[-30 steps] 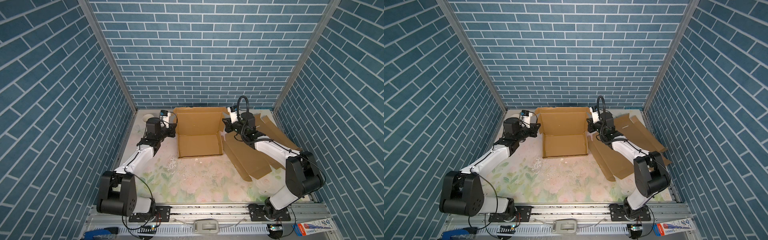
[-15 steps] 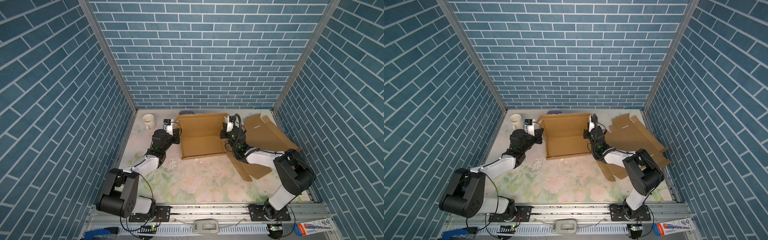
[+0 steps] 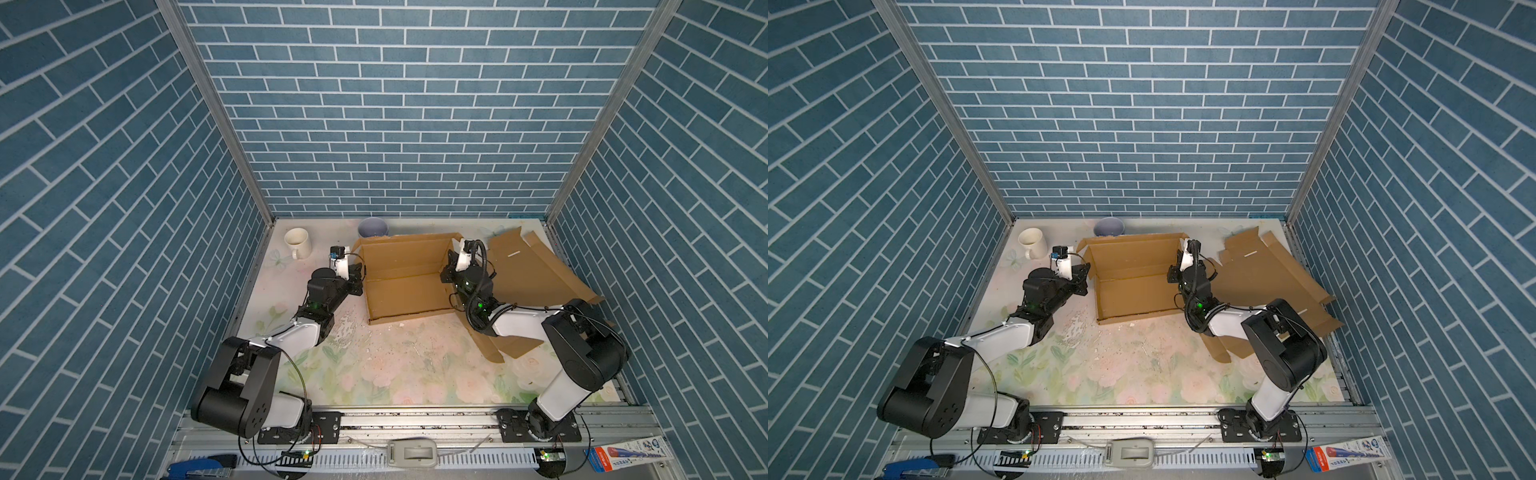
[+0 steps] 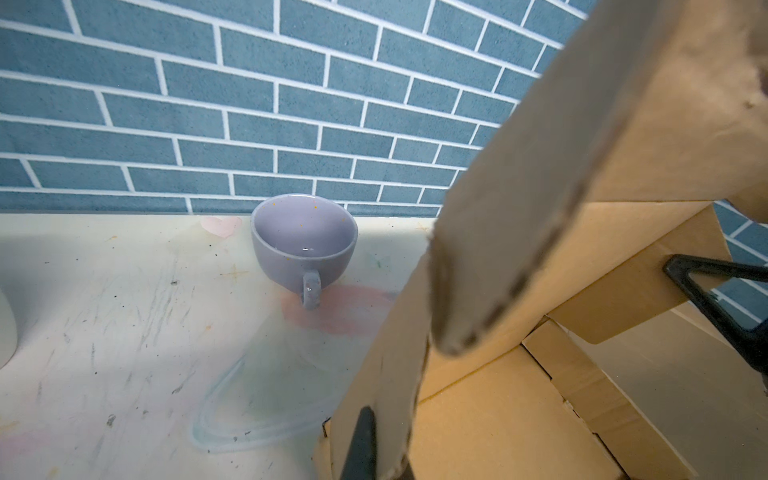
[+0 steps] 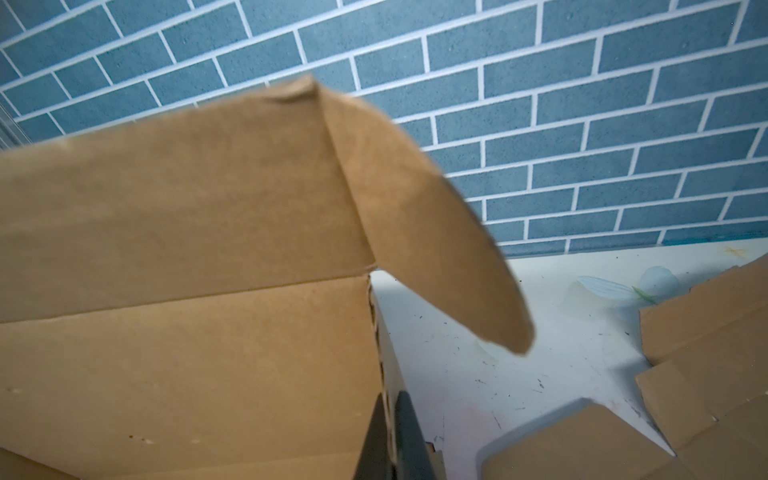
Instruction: Fold the paper box
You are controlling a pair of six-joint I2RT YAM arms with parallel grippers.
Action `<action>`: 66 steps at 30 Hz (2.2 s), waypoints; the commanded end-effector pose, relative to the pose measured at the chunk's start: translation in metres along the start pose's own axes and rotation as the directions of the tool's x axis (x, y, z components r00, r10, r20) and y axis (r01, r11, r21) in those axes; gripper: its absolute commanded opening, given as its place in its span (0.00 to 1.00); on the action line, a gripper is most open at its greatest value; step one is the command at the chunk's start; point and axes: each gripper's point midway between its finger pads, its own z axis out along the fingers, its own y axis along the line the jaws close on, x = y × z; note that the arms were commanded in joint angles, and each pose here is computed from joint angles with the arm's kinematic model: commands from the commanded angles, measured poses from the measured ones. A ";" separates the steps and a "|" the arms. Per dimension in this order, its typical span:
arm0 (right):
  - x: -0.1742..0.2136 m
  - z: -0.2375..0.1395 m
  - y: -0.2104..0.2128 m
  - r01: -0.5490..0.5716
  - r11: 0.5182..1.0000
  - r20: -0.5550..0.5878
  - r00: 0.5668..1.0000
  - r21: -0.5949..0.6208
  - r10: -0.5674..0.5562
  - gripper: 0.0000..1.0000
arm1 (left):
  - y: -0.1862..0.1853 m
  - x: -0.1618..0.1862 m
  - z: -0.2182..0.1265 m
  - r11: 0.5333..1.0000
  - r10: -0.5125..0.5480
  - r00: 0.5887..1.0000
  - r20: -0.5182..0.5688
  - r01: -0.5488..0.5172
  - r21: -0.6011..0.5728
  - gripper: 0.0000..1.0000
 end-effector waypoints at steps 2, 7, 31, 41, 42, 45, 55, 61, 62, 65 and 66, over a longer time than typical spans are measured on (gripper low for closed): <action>-0.006 -0.006 -0.004 -0.093 0.995 0.070 0.993 0.023 0.091 0.00 | -0.004 -0.002 -0.004 1.000 -0.017 1.000 0.026 0.017 -0.008 0.00; 0.005 -0.009 -0.005 -0.105 0.994 0.061 0.993 0.030 0.103 0.00 | -0.017 0.012 -0.002 1.000 -0.024 1.000 0.005 0.024 0.003 0.00; 0.045 -0.025 -0.010 -0.145 0.980 0.065 0.988 0.137 0.137 0.00 | -0.059 0.068 0.015 0.999 -0.024 0.995 -0.102 0.028 0.036 0.00; 0.055 -0.037 -0.010 -0.110 0.989 0.002 0.994 0.101 0.111 0.00 | -0.047 0.101 -0.009 0.999 0.043 0.989 -0.140 -0.039 0.027 0.00; 0.056 -0.039 -0.009 -0.107 0.990 -0.009 0.994 0.088 0.109 0.00 | -0.047 0.104 -0.011 0.999 0.045 0.989 -0.142 -0.041 0.029 0.00; 0.059 -0.041 -0.005 -0.094 0.994 -0.048 0.994 0.053 0.097 0.00 | -0.046 0.110 -0.014 0.999 0.045 0.988 -0.146 -0.041 0.034 0.00; 0.066 -0.050 -0.004 -0.088 0.995 -0.184 0.980 -0.044 0.078 0.06 | -0.039 0.123 -0.020 0.999 0.047 0.986 -0.161 -0.045 0.017 0.00; 0.075 -0.055 -0.015 -0.111 0.992 -0.240 0.966 -0.056 0.094 0.06 | -0.037 0.131 -0.024 0.998 0.059 0.983 -0.176 -0.056 0.022 0.00; 0.077 -0.056 -0.018 -0.111 0.992 -0.245 0.965 -0.052 0.095 0.06 | -0.037 0.133 -0.025 0.998 0.058 0.982 -0.180 -0.055 0.022 0.00; 0.083 -0.058 -0.025 -0.108 0.993 -0.262 0.961 -0.045 0.093 0.06 | -0.037 0.137 -0.026 0.998 0.067 0.979 -0.193 -0.062 0.030 0.00; 0.085 -0.059 -0.027 -0.114 0.992 -0.268 0.958 -0.046 0.098 0.07 | -0.038 0.139 -0.026 0.997 0.072 0.977 -0.199 -0.067 0.034 0.00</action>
